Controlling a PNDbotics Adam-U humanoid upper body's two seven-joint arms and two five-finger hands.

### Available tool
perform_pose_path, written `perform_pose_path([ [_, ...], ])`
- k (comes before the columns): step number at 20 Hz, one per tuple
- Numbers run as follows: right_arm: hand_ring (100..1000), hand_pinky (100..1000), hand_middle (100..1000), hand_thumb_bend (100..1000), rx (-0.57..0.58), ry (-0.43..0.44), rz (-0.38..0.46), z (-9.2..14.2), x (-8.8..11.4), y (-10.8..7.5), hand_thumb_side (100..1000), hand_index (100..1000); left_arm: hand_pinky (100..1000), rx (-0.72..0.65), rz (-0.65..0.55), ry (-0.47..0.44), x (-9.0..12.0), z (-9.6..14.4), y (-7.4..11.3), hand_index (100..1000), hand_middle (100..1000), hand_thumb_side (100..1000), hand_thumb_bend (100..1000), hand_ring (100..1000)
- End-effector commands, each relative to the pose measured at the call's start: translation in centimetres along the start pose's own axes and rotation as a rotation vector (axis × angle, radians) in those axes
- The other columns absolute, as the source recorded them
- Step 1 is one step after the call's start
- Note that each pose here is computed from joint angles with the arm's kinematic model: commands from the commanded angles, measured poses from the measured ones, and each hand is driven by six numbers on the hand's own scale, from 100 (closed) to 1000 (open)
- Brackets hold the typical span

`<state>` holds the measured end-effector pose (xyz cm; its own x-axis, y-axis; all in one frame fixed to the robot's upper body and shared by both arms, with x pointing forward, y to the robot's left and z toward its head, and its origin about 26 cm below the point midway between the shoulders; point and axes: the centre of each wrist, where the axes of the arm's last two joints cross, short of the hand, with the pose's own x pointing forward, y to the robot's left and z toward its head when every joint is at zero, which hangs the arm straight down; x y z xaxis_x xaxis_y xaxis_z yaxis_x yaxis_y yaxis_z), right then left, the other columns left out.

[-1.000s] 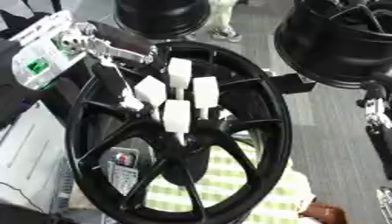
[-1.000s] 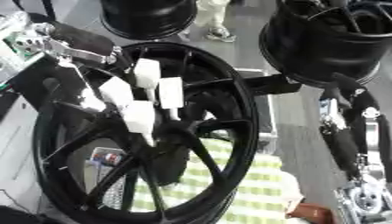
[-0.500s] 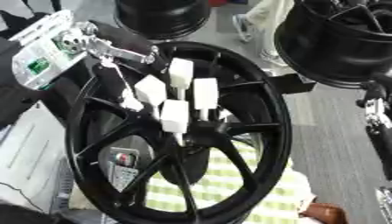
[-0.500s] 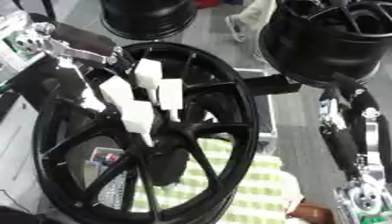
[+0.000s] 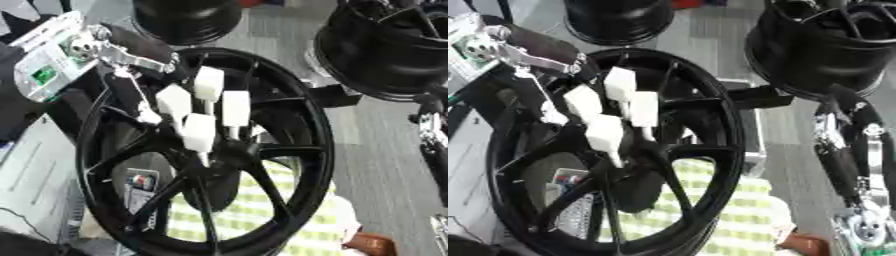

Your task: Pull the pin out of the wheel hub.

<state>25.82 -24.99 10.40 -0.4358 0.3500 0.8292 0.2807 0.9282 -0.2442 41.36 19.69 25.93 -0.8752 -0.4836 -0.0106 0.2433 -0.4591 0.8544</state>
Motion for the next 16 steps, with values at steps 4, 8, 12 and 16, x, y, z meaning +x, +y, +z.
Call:
perform_pose_path([
  [4, 859, 714, 677, 100, -0.008, -0.019, -0.005, -0.3, 0.4, -0.3, 661, 820, 620, -0.095, -0.074, -0.05, -0.1, 1.1, 0.8, 730, 617, 299, 102, 577],
  [8, 859, 715, 677, 100, -0.009, -0.019, -0.005, -0.3, 0.4, -0.3, 660, 820, 574, -0.089, -0.074, -0.043, -0.1, 1.2, 1.0, 683, 565, 204, 100, 519],
  [12, 859, 715, 677, 100, -0.011, -0.018, -0.007, -0.3, 0.4, -0.3, 660, 820, 531, -0.074, -0.08, -0.04, -0.1, 1.5, 1.4, 612, 498, 133, 100, 450],
  [16, 858, 714, 674, 100, -0.014, -0.017, -0.009, -0.3, 0.3, -0.4, 660, 820, 486, -0.034, -0.094, -0.041, 0.2, 2.1, 2.4, 538, 436, 115, 100, 384],
])
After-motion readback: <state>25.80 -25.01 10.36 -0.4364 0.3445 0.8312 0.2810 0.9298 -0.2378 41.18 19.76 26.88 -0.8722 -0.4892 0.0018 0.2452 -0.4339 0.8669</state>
